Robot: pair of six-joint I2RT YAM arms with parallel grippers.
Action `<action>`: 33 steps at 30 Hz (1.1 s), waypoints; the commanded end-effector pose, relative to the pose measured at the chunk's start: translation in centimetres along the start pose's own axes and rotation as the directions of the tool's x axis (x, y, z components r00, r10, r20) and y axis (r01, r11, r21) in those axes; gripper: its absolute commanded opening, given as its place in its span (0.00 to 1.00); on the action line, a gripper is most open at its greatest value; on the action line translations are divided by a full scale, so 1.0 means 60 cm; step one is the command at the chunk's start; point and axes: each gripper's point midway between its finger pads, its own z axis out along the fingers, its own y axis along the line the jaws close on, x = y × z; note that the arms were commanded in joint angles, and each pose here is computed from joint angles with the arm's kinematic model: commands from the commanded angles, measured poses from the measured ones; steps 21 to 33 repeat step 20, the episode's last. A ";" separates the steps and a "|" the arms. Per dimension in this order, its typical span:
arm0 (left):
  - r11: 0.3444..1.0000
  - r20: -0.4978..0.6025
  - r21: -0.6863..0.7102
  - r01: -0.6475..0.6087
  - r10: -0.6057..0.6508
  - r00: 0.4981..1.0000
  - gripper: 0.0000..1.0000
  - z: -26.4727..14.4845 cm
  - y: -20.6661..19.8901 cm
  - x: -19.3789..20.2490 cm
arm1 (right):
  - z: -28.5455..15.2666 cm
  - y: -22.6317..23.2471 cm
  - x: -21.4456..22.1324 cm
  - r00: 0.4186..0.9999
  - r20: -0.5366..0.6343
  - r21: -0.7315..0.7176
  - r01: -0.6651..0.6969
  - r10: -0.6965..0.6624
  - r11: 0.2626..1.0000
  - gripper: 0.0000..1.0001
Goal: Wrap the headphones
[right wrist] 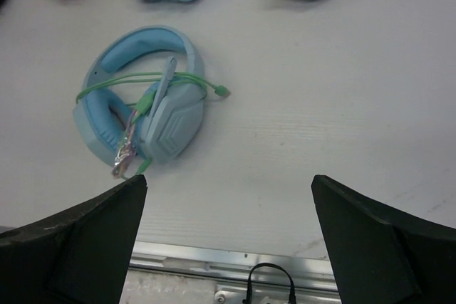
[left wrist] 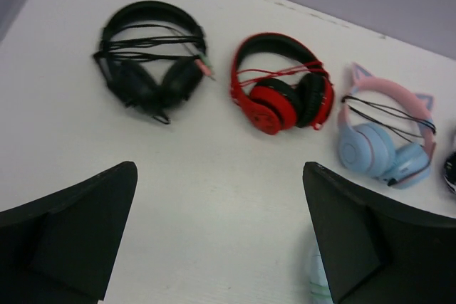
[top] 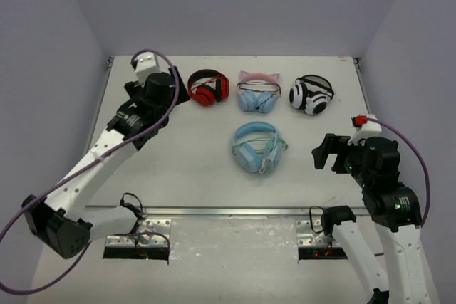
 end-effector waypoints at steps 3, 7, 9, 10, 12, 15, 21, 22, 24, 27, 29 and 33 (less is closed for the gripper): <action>0.980 0.104 -0.171 0.106 -0.090 0.991 1.00 -0.129 0.170 -0.002 | -0.031 -0.039 -0.037 0.994 0.105 0.136 0.023 -0.037 0.990 0.99; 0.985 0.175 -0.159 0.067 -0.039 0.984 1.00 -0.174 0.221 0.002 | -0.032 -0.041 -0.032 0.992 0.117 0.134 0.030 -0.046 0.990 0.99; 0.976 0.181 -0.209 0.063 -0.025 0.983 1.00 -0.178 0.248 0.021 | -0.028 -0.041 -0.026 0.992 0.119 0.132 0.035 -0.050 0.991 0.99; 0.972 0.183 -0.222 0.076 -0.035 0.982 1.00 -0.177 0.253 0.027 | -0.026 -0.042 -0.024 0.992 0.116 0.131 0.035 -0.050 0.991 0.99; 0.970 0.171 -0.229 0.081 -0.042 0.984 1.00 -0.172 0.258 0.045 | -0.023 -0.043 -0.019 0.992 0.114 0.131 0.040 -0.055 0.991 0.99; 0.975 0.161 -0.210 0.068 -0.034 0.986 1.00 -0.165 0.253 0.056 | -0.019 -0.044 -0.016 0.993 0.106 0.133 0.044 -0.058 0.990 0.99; 0.976 0.147 -0.211 0.058 -0.027 0.989 1.00 -0.159 0.252 0.065 | -0.014 -0.043 -0.011 0.993 0.106 0.126 0.040 -0.053 0.991 0.99; 0.976 0.147 -0.211 0.058 -0.027 0.989 1.00 -0.159 0.252 0.065 | -0.014 -0.043 -0.011 0.993 0.106 0.126 0.040 -0.053 0.991 0.99; 0.976 0.147 -0.211 0.058 -0.027 0.989 1.00 -0.159 0.252 0.065 | -0.014 -0.043 -0.011 0.993 0.106 0.126 0.040 -0.053 0.991 0.99; 0.976 0.147 -0.211 0.058 -0.027 0.989 1.00 -0.159 0.252 0.065 | -0.014 -0.043 -0.011 0.993 0.106 0.126 0.040 -0.053 0.991 0.99; 0.976 0.147 -0.211 0.058 -0.027 0.989 1.00 -0.159 0.252 0.065 | -0.014 -0.043 -0.011 0.993 0.106 0.126 0.040 -0.053 0.991 0.99; 0.976 0.147 -0.211 0.058 -0.027 0.989 1.00 -0.159 0.252 0.065 | -0.014 -0.043 -0.011 0.993 0.106 0.126 0.040 -0.053 0.991 0.99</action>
